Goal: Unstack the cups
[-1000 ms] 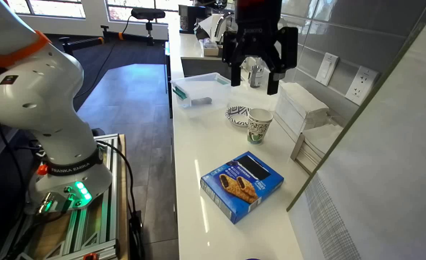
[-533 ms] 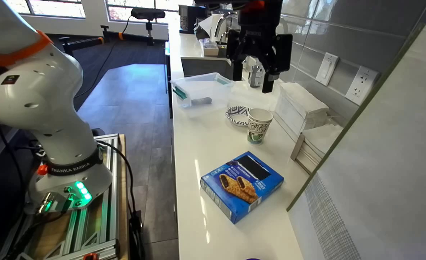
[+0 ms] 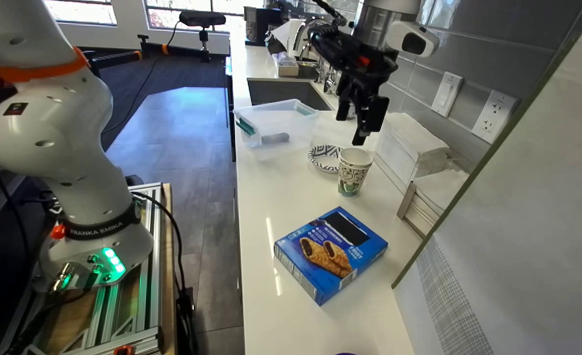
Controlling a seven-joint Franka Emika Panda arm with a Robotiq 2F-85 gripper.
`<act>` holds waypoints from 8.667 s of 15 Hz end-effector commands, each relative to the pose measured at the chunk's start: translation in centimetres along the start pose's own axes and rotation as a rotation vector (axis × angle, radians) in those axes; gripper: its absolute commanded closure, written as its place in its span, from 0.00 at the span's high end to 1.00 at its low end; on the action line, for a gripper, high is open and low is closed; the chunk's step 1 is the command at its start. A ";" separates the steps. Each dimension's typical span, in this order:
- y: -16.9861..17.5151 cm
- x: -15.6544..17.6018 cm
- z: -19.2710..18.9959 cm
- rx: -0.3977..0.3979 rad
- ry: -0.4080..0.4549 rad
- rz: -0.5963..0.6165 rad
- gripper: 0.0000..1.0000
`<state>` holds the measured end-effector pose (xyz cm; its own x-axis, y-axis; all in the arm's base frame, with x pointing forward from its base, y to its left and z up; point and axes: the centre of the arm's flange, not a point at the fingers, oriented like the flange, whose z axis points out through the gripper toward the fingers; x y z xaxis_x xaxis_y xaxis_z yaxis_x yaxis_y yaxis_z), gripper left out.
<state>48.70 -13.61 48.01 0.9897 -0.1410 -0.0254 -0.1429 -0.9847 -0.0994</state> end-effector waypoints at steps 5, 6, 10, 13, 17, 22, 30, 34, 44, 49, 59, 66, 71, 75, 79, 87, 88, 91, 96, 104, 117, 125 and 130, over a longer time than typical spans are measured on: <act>-1.5 7.1 6.3 0.054 0.049 0.191 0.74; -2.0 7.4 7.0 0.050 0.042 0.173 0.71; -3.5 8.0 8.5 0.035 0.031 0.135 0.37; -4.1 8.3 9.0 0.018 0.039 0.122 0.47; -4.2 8.5 9.7 0.015 0.041 0.118 0.48; -4.4 8.6 10.8 0.001 0.024 0.110 0.21; -4.5 8.4 11.7 -0.037 0.007 0.086 0.03; -4.8 8.2 11.1 -0.054 0.013 0.069 0.00; -5.9 7.0 6.7 -0.052 0.051 0.033 0.01; -6.0 6.3 4.5 -0.037 0.065 0.034 0.01; -6.1 3.5 -1.4 -0.003 0.133 0.058 0.01; -6.1 2.7 -1.8 -0.028 0.178 0.050 0.01; -6.2 2.4 -0.6 -0.062 0.201 0.030 0.01; -6.9 1.6 -0.7 -0.072 0.260 0.003 0.01; -7.0 0.3 -1.7 -0.098 0.290 0.022 0.01; 0.1 -0.2 -4.1 -0.043 0.321 0.247 0.01; 1.4 0.0 -3.8 -0.021 0.310 0.266 0.01; 4.6 0.9 -1.7 0.022 0.296 0.314 0.01; 7.4 2.4 2.9 0.054 0.241 0.356 0.01; 10.5 4.7 8.6 0.117 0.199 0.364 0.01; 10.1 5.7 9.1 0.196 0.152 0.301 0.71; 3.4 1.0 5.5 -0.193 0.180 0.158 1.00; -2.7 -2.9 2.1 -0.410 0.343 0.123 1.00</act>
<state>50.20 -14.30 44.31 0.9431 -0.2288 0.2411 -0.2790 -0.9392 0.2000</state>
